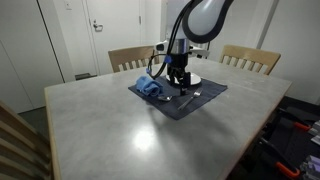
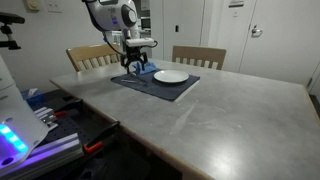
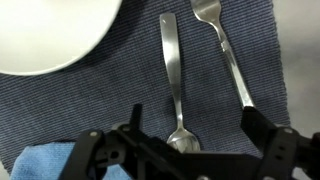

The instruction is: Pick up the spoon and put it on the plate

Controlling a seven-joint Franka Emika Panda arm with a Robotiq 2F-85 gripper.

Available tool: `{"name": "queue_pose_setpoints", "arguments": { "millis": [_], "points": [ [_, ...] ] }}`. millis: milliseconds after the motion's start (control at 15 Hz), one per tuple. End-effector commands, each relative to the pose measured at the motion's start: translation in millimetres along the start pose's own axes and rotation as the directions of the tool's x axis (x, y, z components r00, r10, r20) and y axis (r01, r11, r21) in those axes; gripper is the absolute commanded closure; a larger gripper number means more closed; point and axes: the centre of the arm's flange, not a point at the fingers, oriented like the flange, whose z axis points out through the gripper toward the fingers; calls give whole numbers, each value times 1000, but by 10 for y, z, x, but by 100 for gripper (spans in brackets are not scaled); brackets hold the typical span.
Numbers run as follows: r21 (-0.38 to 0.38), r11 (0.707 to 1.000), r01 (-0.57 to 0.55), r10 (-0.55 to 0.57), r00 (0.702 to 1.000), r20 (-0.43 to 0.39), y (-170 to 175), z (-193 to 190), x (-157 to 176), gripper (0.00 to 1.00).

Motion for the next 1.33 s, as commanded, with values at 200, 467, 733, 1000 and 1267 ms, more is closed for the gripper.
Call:
{"name": "queue_pose_setpoints", "arguments": {
  "millis": [200,467,733,1000,1267],
  "points": [
    [23,998,60,-60,998,-4,168,264,61,0],
    [26,998,62,-62,998,-5,186,293,64,0],
    [19,999,44,-44,999,-9,211,301,28,0],
    [19,999,43,-42,999,-18,235,331,8,0],
    [20,999,41,-41,999,-19,261,363,5,0]
  ]
}}
